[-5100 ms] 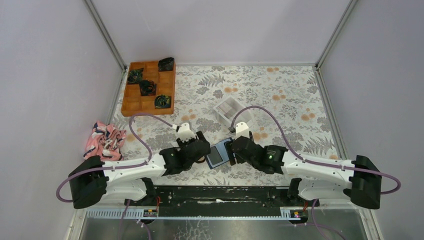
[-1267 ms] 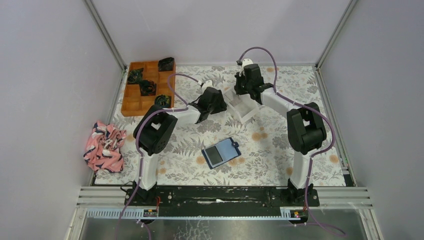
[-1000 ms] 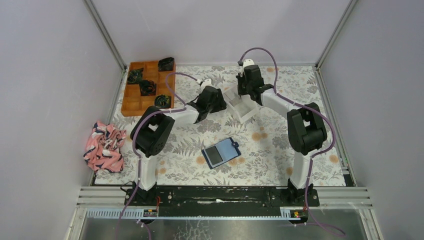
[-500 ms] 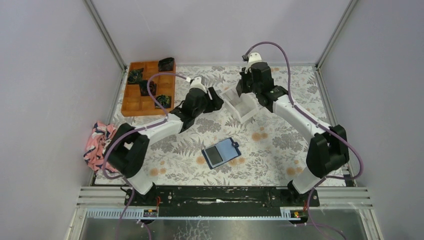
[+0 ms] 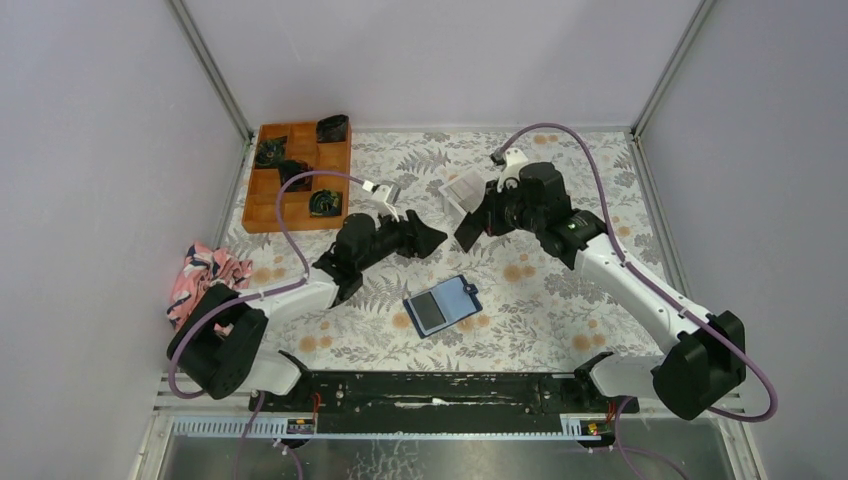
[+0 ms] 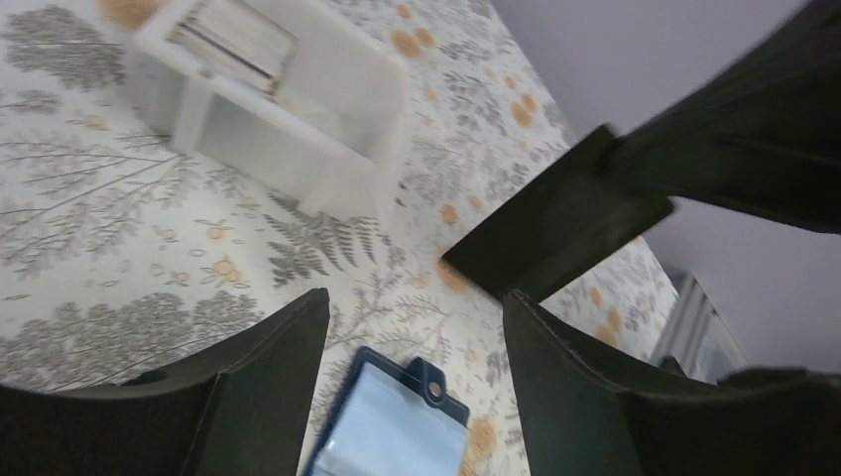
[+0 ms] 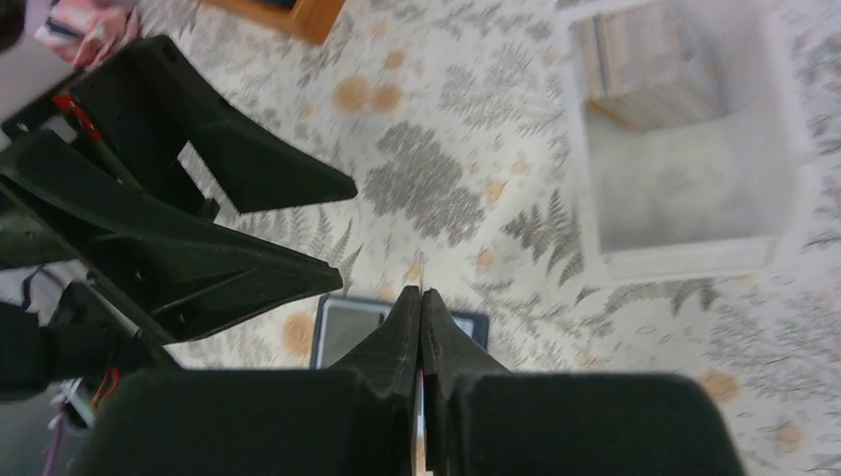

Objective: Put the credit cards into the card holder
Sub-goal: Pick up the credit card from the storage box.

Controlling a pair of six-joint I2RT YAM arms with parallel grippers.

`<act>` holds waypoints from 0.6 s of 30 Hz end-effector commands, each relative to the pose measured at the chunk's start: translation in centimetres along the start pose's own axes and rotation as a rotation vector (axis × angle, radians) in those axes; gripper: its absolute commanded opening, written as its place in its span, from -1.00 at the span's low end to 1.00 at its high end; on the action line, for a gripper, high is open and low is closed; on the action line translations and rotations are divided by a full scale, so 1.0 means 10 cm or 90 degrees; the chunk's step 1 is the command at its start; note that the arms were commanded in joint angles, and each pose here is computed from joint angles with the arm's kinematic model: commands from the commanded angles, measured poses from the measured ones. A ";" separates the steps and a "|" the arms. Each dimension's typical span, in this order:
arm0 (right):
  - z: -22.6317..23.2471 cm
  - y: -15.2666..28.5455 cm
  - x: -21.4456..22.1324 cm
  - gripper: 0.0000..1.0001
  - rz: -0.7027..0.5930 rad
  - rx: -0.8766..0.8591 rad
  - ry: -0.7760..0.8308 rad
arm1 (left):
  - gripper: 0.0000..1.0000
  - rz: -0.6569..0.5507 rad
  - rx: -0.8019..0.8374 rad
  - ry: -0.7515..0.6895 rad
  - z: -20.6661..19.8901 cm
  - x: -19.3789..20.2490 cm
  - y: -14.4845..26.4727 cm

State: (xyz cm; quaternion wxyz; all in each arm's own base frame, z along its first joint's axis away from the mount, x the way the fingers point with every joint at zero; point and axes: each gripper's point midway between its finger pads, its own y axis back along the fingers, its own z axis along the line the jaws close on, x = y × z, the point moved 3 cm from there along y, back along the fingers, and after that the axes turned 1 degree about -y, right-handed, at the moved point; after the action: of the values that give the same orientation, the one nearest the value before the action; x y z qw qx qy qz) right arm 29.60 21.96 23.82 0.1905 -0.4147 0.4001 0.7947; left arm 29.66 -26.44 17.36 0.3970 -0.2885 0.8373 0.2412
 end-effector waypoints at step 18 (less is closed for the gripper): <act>0.47 0.18 0.46 -1.00 0.084 -0.205 -0.063 | 0.47 0.073 0.265 -0.133 -0.48 0.37 0.16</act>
State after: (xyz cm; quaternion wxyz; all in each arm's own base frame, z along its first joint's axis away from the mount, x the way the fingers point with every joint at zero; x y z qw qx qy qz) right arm 24.13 23.43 20.36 0.0935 -0.3524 0.3334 0.8695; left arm 24.72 -29.02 17.52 0.4885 -0.1446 0.8489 0.1406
